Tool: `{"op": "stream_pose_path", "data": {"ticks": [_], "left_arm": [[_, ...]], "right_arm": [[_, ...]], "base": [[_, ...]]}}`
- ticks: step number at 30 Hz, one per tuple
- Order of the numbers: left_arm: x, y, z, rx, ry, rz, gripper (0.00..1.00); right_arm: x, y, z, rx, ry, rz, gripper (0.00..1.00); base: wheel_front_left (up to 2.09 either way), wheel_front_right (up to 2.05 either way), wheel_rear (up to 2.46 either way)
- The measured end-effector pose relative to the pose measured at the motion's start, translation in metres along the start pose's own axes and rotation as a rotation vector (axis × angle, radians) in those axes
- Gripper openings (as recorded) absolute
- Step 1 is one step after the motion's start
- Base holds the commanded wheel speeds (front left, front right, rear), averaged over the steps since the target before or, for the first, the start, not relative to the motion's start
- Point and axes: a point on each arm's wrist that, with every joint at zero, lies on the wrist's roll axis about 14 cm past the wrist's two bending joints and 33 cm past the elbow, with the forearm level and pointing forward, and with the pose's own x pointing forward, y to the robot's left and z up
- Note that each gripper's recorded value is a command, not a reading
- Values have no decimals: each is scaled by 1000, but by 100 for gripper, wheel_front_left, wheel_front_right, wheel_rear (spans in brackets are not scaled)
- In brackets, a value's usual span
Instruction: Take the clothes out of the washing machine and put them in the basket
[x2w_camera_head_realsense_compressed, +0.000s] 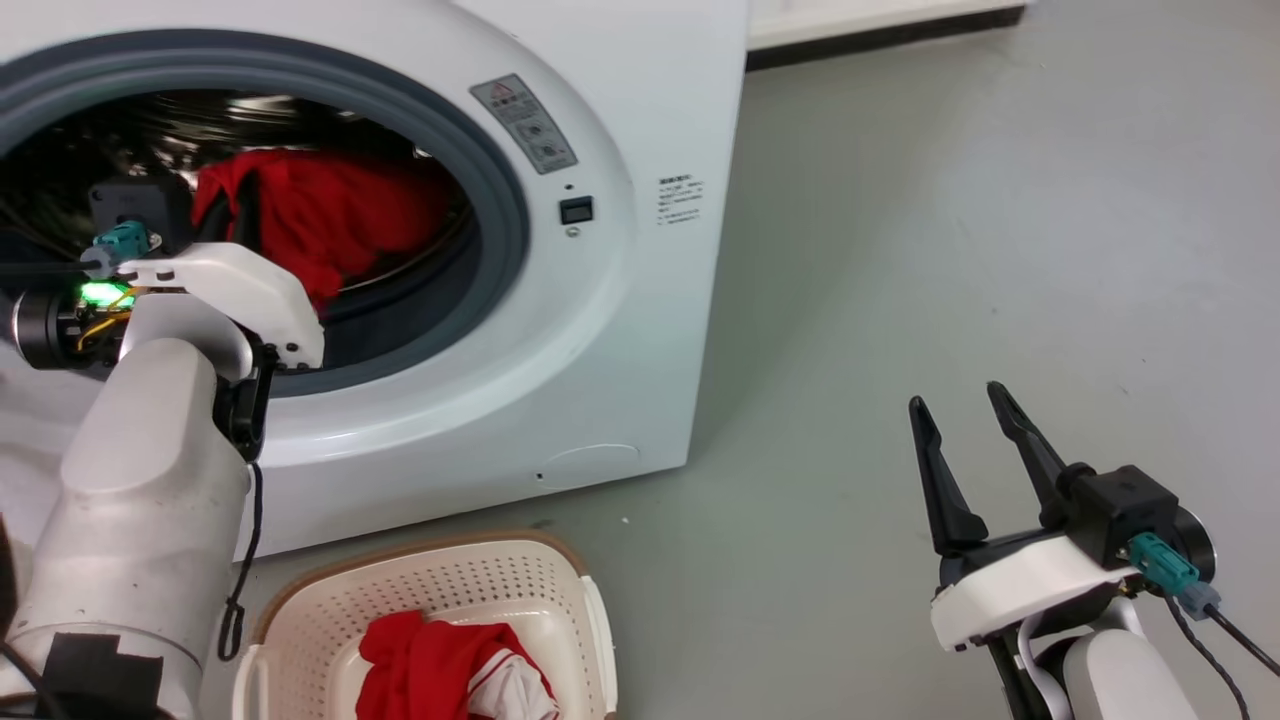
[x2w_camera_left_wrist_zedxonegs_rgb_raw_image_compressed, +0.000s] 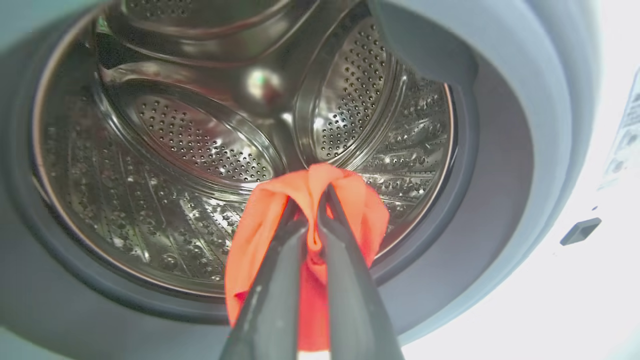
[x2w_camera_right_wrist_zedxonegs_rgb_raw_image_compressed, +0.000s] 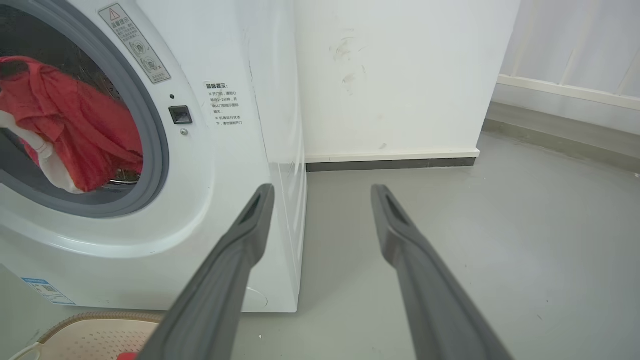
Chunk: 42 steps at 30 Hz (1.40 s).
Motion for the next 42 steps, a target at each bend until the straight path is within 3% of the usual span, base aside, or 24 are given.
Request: {"op": "stream_pose_path", "data": {"ticks": [19,25,31,42], "left_arm": [[-77,-16,105,21,-402,-31,0],[-115,-18,116,3,-452,-3,0],[-144,-27,73,-59,-321,11,0],[-166,-38,-84,-232,156,55,0]], "right_arm": [[8,34,11,3,-23,100,100],[10,45,7,2,-9,133,100],[13,51,4,3,1,150,100],[35,63,-12,-8,39,187,100]], "base": [[0,0,0],[0,0,0],[0,0,0],[0,0,0]]}}
